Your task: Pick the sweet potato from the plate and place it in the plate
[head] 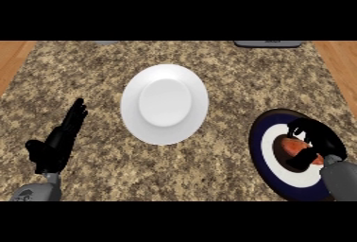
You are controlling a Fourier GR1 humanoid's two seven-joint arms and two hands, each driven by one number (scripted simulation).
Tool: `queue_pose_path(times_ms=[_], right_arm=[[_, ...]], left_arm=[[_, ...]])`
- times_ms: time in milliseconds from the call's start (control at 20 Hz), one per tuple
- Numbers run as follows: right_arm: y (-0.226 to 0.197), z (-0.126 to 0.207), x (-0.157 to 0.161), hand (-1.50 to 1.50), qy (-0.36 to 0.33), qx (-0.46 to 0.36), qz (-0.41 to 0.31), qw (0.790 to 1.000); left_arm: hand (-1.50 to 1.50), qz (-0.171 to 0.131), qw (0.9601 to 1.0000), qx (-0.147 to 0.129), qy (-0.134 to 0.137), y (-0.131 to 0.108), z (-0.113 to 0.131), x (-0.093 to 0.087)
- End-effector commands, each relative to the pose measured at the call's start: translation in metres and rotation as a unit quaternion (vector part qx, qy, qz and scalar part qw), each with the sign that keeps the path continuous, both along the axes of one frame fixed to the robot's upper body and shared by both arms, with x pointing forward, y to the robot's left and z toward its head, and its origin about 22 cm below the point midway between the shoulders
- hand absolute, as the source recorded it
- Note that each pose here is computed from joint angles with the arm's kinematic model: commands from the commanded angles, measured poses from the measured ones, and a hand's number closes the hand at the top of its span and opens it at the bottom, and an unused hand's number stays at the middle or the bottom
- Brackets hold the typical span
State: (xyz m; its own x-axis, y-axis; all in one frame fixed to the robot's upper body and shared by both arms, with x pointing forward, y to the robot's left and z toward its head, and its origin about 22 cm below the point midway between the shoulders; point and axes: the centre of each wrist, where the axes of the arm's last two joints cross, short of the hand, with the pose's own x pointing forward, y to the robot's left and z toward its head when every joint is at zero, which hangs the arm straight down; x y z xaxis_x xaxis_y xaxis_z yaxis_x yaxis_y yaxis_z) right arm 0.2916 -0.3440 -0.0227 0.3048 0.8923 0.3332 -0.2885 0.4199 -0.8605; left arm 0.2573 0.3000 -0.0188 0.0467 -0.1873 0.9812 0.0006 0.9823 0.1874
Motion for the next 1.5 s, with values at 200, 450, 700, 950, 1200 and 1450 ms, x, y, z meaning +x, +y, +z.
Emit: queue_pose_path(times_ms=[200,450,700,950,1200,1450], right_arm=[[0.011,0.014,0.019,1.50,-0.116,-0.026,0.102,0.988],[0.012,0.035,0.042,1.50,-0.173,-0.008,0.163,0.971],[0.025,0.073,0.028,1.50,-0.220,0.016,0.199,0.955],[0.038,0.104,0.012,1.50,-0.280,0.028,0.198,0.939],[0.060,0.130,0.019,1.50,-0.368,0.037,0.190,0.909],[0.108,0.151,0.026,1.50,-0.361,0.067,0.209,0.906]], left_arm=[[0.00,-0.007,1.0000,0.000,0.000,0.011,0.014,0.009],[0.00,-0.005,1.0000,0.005,-0.002,-0.002,-0.001,-0.011],[0.00,0.007,0.9999,0.008,0.002,0.002,-0.014,-0.022],[0.00,0.015,0.9998,0.011,-0.006,0.000,-0.007,-0.020],[0.00,0.003,1.0000,0.002,0.000,0.011,0.016,0.006],[0.00,-0.003,1.0000,0.005,0.000,0.007,0.008,-0.012]])
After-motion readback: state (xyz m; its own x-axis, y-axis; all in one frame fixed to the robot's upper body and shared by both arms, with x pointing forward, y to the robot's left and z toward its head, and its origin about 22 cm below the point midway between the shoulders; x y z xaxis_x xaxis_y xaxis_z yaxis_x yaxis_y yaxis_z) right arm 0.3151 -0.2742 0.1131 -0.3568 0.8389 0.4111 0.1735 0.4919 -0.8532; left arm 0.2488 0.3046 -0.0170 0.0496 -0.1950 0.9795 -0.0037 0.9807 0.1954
